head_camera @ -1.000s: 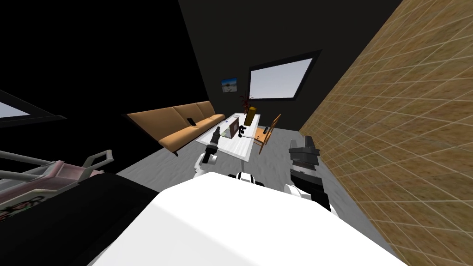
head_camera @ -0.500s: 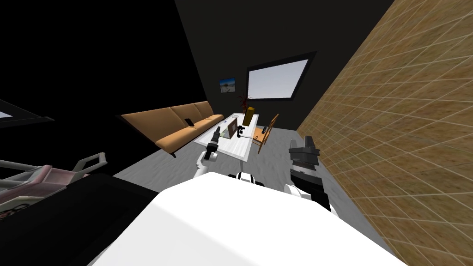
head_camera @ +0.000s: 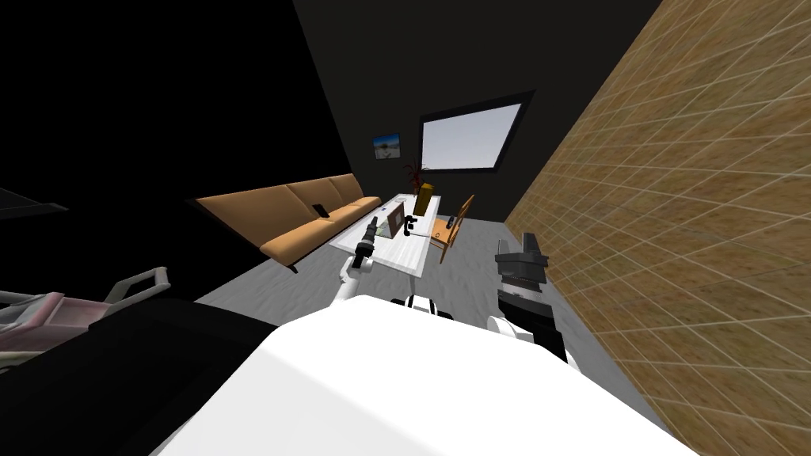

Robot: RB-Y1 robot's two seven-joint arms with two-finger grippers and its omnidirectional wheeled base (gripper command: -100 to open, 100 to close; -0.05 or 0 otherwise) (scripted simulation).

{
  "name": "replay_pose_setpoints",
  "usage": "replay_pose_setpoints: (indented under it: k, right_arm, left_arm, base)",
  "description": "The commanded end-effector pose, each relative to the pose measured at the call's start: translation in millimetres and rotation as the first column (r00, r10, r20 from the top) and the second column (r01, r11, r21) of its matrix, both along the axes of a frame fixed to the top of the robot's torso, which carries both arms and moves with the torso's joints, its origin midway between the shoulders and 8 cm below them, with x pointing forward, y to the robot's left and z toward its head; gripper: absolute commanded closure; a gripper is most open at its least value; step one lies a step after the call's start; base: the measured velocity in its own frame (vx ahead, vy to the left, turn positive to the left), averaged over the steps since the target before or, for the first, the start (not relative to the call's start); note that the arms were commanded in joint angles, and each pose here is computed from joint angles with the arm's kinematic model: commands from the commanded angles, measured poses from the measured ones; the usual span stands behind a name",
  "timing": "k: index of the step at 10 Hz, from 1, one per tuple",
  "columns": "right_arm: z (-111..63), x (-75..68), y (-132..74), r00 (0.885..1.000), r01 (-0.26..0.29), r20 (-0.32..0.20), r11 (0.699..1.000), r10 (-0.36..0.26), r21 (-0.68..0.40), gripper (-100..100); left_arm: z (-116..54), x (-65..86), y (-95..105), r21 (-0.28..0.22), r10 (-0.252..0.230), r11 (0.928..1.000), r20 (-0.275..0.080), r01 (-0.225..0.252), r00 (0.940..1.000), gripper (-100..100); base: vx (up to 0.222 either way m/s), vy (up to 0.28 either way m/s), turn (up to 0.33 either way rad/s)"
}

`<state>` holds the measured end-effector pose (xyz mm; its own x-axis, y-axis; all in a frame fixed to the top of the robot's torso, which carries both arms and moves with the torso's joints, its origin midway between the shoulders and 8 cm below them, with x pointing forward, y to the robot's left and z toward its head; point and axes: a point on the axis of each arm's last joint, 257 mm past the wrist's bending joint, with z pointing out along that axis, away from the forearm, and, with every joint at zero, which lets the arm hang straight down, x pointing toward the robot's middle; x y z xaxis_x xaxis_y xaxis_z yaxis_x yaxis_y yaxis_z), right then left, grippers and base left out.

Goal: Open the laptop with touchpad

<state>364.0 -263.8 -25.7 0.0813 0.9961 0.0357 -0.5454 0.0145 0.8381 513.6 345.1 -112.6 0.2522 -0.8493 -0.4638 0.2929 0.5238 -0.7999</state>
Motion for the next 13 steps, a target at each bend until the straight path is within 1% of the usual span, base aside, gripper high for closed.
replay_pose_setpoints:
  k: [1, 2, 3, 4, 5, 6, 8, 9, 11, 12, 13]
  right_arm:
    - [0.0, 0.0, 0.0, 1.0, 0.0, 0.0, 1.0, 0.0, 0.0, 0]
    - [0.0, 0.0, 0.0, 1.0, 0.0, 0.0, 1.0, 0.0, 0.0, 0]
    - [0.0, 0.0, 0.0, 1.0, 0.0, 0.0, 1.0, 0.0, 0.0, 0]
    - [0.0, 0.0, 0.0, 1.0, 0.0, 0.0, 1.0, 0.0, 0.0, 0]
    - [0.0, 0.0, 0.0, 1.0, 0.0, 0.0, 1.0, 0.0, 0.0, 0]
    - [0.0, 0.0, 0.0, 1.0, 0.0, 0.0, 1.0, 0.0, 0.0, 0]
    - [0.0, 0.0, 0.0, 1.0, 0.0, 0.0, 1.0, 0.0, 0.0, 0]
    - [0.0, 0.0, 0.0, 1.0, 0.0, 0.0, 1.0, 0.0, 0.0, 0]
    - [0.0, 0.0, 0.0, 1.0, 0.0, 0.0, 1.0, 0.0, 0.0, 0]
    - [0.0, 0.0, 0.0, 1.0, 0.0, 0.0, 1.0, 0.0, 0.0, 0]
    - [0.0, 0.0, 0.0, 1.0, 0.0, 0.0, 1.0, 0.0, 0.0, 0]
  left_arm:
    - [-10.2, 12.2, 11.0, 0.006, 0.026, 0.9997, -0.026, -0.026, 0.9993, -100]
    - [-14.6, 12.6, 11.9, 0.005, 0.027, 0.9996, -0.035, -0.027, 0.999, -100]
    - [-15.7, 20.6, 18.1, 0.009, 0.042, 0.9991, -0.043, -0.042, 0.9982, -100]
    - [-21.9, 21.1, 19.2, 0.007, 0.044, 0.999, -0.055, -0.044, 0.9975, -100]
    - [-25.3, 29.1, 25.7, 0.01, 0.06, 0.9982, -0.068, -0.059, 0.9959, -100]
    - [-29.4, 29.3, 26.4, 0.009, 0.061, 0.9981, -0.076, -0.06, 0.9952, -100]
    - [-33.9, 44.7, 38.5, 0.014, 0.09, 0.996, -0.099, -0.089, 0.991, -100]
    - [-44.3, 45.0, 40.0, 0.01, 0.092, 0.9958, -0.12, -0.091, 0.9886, -100]
    - [-49.6, 59.5, 50.9, 0.013, 0.118, 0.993, -0.145, -0.117, 0.9824, -100]
    - [-58.8, 59.4, 52.1, 0.01, 0.119, 0.9928, -0.163, -0.119, 0.9794, -100]
    - [-62.3, 66.2, 57.0, 0.01, 0.131, 0.9913, -0.178, -0.131, 0.9754, -100]
  base:
    - [0.005, -0.012, -0.046]
    - [0.006, -0.01, -0.024]
    - [0.006, -0.013, -0.036]
    - [0.006, -0.01, -0.035]
    - [0.008, -0.012, -0.043]
    - [0.007, -0.01, -0.031]
    - [0.009, -0.014, -0.067]
    - [0.009, -0.014, -0.027]
    - [0.008, -0.016, -0.056]
    - [0.01, -0.011, -0.036]
    - [0.01, -0.011, -0.047]
